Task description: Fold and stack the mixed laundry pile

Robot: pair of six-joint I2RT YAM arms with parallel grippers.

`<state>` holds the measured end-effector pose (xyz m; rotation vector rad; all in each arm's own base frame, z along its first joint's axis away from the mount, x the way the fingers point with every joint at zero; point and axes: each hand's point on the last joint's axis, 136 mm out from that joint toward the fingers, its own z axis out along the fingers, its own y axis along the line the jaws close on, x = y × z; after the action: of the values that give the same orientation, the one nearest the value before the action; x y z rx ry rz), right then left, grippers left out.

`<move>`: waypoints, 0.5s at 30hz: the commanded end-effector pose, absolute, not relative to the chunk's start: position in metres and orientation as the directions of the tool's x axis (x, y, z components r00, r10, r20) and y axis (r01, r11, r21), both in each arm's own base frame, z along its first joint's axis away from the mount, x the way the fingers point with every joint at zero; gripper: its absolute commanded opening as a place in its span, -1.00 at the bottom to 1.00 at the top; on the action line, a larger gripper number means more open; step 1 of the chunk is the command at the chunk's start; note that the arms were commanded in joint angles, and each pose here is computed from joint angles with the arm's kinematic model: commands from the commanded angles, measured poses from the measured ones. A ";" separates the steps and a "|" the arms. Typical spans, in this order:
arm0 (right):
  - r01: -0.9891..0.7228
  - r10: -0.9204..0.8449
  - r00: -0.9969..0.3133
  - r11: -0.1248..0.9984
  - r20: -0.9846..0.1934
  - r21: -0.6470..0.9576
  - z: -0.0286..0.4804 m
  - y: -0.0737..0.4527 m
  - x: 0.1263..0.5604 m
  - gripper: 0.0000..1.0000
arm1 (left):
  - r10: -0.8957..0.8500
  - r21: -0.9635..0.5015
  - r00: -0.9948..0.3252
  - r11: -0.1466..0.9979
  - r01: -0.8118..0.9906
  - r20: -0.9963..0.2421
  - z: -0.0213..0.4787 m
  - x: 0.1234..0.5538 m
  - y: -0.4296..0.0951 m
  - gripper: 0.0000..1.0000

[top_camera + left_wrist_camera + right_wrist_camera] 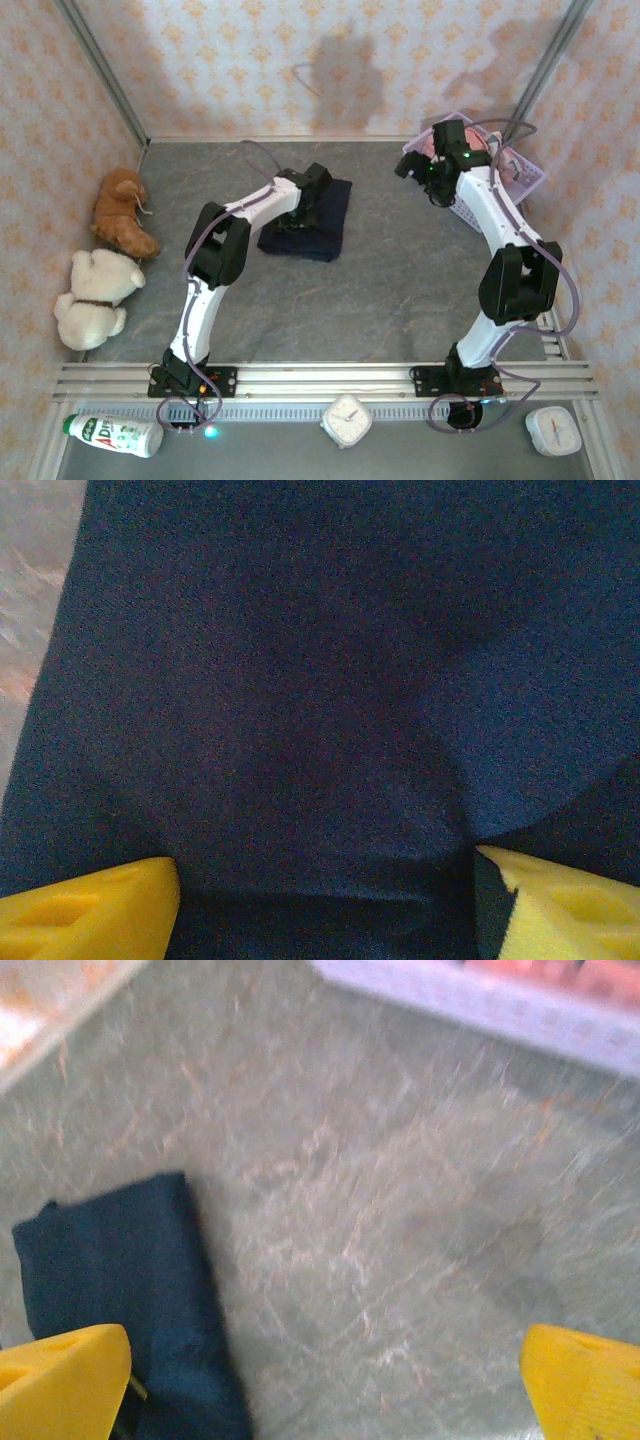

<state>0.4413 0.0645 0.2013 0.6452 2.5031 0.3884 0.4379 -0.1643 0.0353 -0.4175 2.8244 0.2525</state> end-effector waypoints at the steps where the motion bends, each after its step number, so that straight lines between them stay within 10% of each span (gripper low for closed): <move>1: 0.447 0.532 -0.709 0.847 -0.464 0.289 0.202 0.026 0.453 0.99 | -0.244 0.281 -0.934 0.906 -0.315 -0.261 0.038 0.443 -0.084 0.51; 15: 0.763 0.705 -0.490 0.631 -0.512 0.138 0.154 -0.099 0.532 0.99 | -0.341 0.274 -0.916 0.879 -0.391 -0.214 0.046 0.484 0.070 0.50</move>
<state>0.5294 -0.0794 0.1608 1.0540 2.3633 -0.0378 0.4853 0.0606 0.0447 -0.6529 2.8322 0.4403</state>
